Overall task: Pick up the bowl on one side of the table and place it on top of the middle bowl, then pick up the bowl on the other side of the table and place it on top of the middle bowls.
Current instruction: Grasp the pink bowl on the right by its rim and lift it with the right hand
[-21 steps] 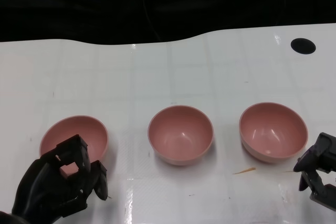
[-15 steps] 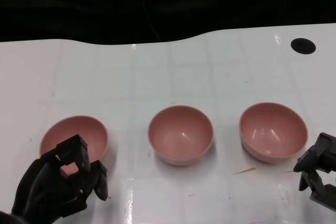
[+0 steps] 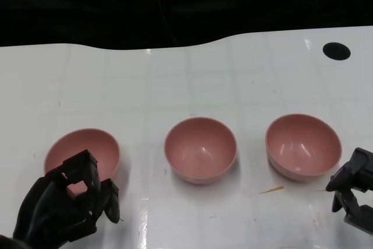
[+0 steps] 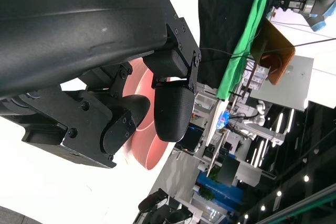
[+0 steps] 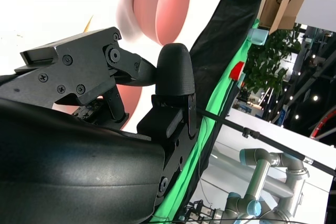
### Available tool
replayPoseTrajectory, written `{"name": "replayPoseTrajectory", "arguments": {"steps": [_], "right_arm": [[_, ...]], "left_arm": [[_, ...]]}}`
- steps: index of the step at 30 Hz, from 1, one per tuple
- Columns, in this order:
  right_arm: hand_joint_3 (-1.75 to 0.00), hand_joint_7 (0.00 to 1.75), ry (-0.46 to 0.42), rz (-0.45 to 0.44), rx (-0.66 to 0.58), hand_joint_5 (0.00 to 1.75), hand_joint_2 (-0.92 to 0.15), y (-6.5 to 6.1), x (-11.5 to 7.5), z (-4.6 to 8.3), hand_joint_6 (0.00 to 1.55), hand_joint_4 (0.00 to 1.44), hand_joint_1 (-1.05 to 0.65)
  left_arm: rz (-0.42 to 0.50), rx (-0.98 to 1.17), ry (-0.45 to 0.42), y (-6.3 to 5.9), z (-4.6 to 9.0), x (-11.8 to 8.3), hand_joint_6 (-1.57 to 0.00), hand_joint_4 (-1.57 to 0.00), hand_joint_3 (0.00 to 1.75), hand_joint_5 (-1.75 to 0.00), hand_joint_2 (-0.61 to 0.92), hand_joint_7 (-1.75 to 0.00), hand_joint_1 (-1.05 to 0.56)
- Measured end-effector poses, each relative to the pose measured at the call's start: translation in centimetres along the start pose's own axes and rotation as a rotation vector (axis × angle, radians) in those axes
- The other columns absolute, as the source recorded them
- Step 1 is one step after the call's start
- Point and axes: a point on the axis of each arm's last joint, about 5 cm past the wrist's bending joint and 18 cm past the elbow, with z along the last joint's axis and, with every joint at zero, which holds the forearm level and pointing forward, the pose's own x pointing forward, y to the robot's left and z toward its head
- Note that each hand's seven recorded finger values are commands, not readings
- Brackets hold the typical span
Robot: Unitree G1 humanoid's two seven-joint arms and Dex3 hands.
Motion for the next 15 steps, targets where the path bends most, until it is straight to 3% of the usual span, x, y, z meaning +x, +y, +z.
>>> {"name": "replayPoseTrajectory", "arguments": {"steps": [11,12,14,15], "right_arm": [[-0.80,1.30,-0.049,-0.018,-0.098,1.56,-0.75,-0.05,-0.03,-0.20,0.74,0.83,-0.12],[-0.76,1.23,-0.052,-0.019,-0.099,1.52,-0.74,-0.08,0.02,-0.20,0.75,0.82,-0.17],[-0.51,0.84,-0.057,-0.012,-0.152,1.37,-0.78,-0.13,0.11,-0.10,0.88,0.79,-0.33],[-0.32,0.49,-0.062,0.006,-0.211,0.92,-0.86,-0.25,0.14,0.12,0.90,0.81,-0.44]], "left_arm": [[0.000,-0.004,0.002,0.00,0.00,0.01,-0.74,-0.83,1.16,-1.75,0.63,-1.65,-0.02],[0.000,-0.004,0.002,0.00,-0.01,0.01,-0.74,-0.83,1.16,-1.75,0.63,-1.65,-0.02],[0.000,-0.005,0.003,0.00,-0.01,0.00,-0.74,-0.83,1.16,-1.75,0.63,-1.64,-0.01],[-0.001,-0.007,0.004,-0.01,-0.02,0.01,-0.74,-0.83,1.16,-1.75,0.63,-1.64,-0.01]]}}
